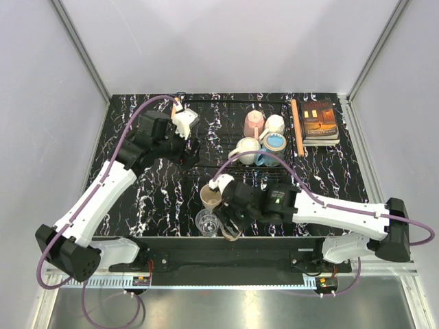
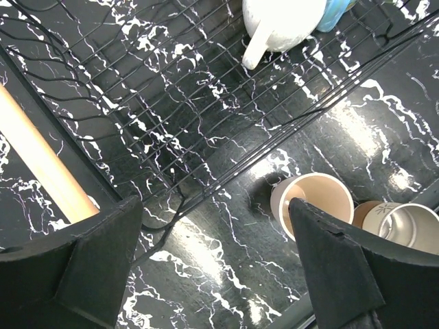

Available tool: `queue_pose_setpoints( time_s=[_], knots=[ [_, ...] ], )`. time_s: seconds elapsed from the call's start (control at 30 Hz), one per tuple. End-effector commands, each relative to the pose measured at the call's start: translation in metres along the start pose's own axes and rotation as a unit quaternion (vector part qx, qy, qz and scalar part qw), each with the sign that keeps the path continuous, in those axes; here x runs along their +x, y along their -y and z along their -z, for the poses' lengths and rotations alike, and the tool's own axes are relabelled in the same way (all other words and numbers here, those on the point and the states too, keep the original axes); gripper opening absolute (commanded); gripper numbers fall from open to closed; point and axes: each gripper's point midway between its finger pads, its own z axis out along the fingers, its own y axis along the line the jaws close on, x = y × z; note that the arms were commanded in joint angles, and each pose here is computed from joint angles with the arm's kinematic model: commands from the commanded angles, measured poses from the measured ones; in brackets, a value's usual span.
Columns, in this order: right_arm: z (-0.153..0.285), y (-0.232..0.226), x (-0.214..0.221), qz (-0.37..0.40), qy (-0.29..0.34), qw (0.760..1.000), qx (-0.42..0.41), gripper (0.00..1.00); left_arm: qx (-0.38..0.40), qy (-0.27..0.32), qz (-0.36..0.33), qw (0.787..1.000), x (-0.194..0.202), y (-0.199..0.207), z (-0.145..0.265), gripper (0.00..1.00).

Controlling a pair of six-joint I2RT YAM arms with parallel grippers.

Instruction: Load the cups into the dish rack

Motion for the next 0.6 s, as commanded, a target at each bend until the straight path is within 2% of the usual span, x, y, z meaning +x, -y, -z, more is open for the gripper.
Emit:
queue_pose_setpoints(
  time_s=[0.0, 0.3, 0.57],
  knots=[
    [-0.010, -0.011, -0.002, 0.037, -0.011, 0.999, 0.017, 0.68, -0.003, 0.042, 0.008, 0.999, -0.017, 0.001, 0.008, 0.91],
    [-0.039, -0.043, -0.045, 0.121, 0.022, 0.992, 0.001, 0.67, -0.016, 0.039, 0.018, 0.999, -0.009, -0.010, 0.006, 0.92],
    [-0.072, -0.055, -0.058, 0.158, 0.007, 0.987, 0.004, 0.65, -0.029, 0.071, 0.089, 0.993, -0.016, -0.049, 0.025, 0.91]
  ],
)
